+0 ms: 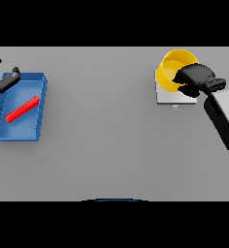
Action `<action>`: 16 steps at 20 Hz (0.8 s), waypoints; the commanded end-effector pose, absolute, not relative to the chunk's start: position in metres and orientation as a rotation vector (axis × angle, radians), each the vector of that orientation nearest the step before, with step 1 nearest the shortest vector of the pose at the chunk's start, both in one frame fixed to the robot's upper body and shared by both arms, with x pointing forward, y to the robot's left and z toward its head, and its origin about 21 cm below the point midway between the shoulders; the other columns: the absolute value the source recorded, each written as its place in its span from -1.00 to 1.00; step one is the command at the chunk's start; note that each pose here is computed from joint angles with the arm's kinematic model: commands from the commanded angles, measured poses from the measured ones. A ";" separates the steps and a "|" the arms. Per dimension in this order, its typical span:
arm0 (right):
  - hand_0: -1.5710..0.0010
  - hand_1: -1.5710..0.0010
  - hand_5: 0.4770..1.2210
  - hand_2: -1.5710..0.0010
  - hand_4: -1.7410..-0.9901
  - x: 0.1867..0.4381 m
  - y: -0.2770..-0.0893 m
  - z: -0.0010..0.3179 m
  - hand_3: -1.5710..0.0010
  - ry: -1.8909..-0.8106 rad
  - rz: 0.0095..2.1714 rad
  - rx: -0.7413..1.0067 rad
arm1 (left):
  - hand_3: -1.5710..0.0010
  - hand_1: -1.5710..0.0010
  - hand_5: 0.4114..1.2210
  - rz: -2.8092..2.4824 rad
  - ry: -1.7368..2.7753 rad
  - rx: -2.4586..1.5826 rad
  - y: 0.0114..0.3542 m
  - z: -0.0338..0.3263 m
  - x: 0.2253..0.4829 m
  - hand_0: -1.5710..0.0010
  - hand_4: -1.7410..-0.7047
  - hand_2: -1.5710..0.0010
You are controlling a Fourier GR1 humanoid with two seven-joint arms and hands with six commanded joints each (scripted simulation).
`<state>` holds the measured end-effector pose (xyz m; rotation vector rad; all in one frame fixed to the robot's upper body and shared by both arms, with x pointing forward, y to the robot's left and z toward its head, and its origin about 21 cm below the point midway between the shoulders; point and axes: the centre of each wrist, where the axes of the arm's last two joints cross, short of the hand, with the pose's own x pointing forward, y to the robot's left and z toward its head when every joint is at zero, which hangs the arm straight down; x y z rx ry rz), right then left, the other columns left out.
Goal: Pick up the red beaker and tilt it to pour out 1 green nut into yellow bowl. Pick up the yellow bowl and place it on the metallic measuring scale.
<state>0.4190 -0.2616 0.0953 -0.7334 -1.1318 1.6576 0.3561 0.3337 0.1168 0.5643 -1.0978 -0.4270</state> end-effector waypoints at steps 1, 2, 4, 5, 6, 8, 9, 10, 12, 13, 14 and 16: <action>-1.00 -1.00 1.00 -0.77 -1.00 0.420 -0.262 0.094 -0.73 -1.125 1.652 -0.725 | 1.00 1.00 -0.02 -0.423 -1.096 0.562 0.334 0.116 0.356 1.00 0.70 1.00; -1.00 -1.00 1.00 -0.76 -1.00 0.421 -0.263 0.092 -0.75 -1.128 1.647 -0.724 | 1.00 1.00 -0.02 -0.429 -1.093 0.564 0.334 0.116 0.356 1.00 0.70 1.00; -1.00 -1.00 1.00 -0.76 -1.00 0.423 -0.263 0.089 -0.77 -1.118 1.638 -0.730 | 1.00 1.00 -0.03 -0.429 -1.089 0.567 0.334 0.118 0.355 1.00 0.72 1.00; -1.00 -1.00 1.00 -0.76 -1.00 0.422 -0.263 0.086 -0.79 -1.108 1.640 -0.730 | 1.00 1.00 -0.04 -0.431 -1.092 0.559 0.334 0.114 0.354 1.00 0.72 1.00; -1.00 -1.00 1.00 -0.76 -1.00 0.422 -0.265 0.084 -0.80 -1.103 1.643 -0.723 | 1.00 1.00 -0.05 -0.426 -1.094 0.560 0.337 0.116 0.355 1.00 0.73 1.00; -1.00 -1.00 1.00 -0.75 -1.00 0.423 -0.265 0.084 -0.84 -1.102 1.641 -0.718 | 1.00 1.00 -0.08 -0.439 -1.093 0.554 0.334 0.114 0.358 1.00 0.73 1.00; -1.00 -1.00 1.00 -0.79 -1.00 0.423 -0.264 0.083 -0.75 -1.096 1.638 -0.712 | 1.00 1.00 -0.09 -0.432 -1.098 0.556 0.335 0.117 0.356 1.00 0.73 1.00; -0.99 -0.90 1.00 -0.83 -1.00 0.421 -0.265 0.080 -0.59 -1.093 1.631 -0.711 | 1.00 1.00 -0.09 -0.434 -1.091 0.563 0.335 0.116 0.357 1.00 0.74 1.00; -0.87 -0.64 0.80 -0.50 -0.71 0.422 -0.267 0.081 -0.22 -1.076 1.632 -0.715 | 1.00 1.00 -0.11 -0.430 -1.092 0.559 0.334 0.117 0.358 1.00 0.75 1.00; -0.70 -0.43 0.61 -0.28 -0.60 0.424 -0.266 0.081 -0.04 -1.075 1.608 -0.707 | 1.00 1.00 -0.10 -0.433 -1.097 0.556 0.333 0.117 0.357 1.00 0.75 1.00; -0.46 -0.22 0.44 -0.08 -0.52 0.423 -0.265 0.081 0.12 -1.072 1.594 -0.689 | 1.00 1.00 -0.11 -0.438 -1.101 0.555 0.332 0.115 0.354 1.00 0.75 1.00; 0.04 0.14 0.20 0.26 -0.39 0.424 -0.268 0.082 0.39 -1.068 1.578 -0.656 | 1.00 1.00 -0.13 -0.428 -1.102 0.545 0.333 0.114 0.353 1.00 0.74 1.00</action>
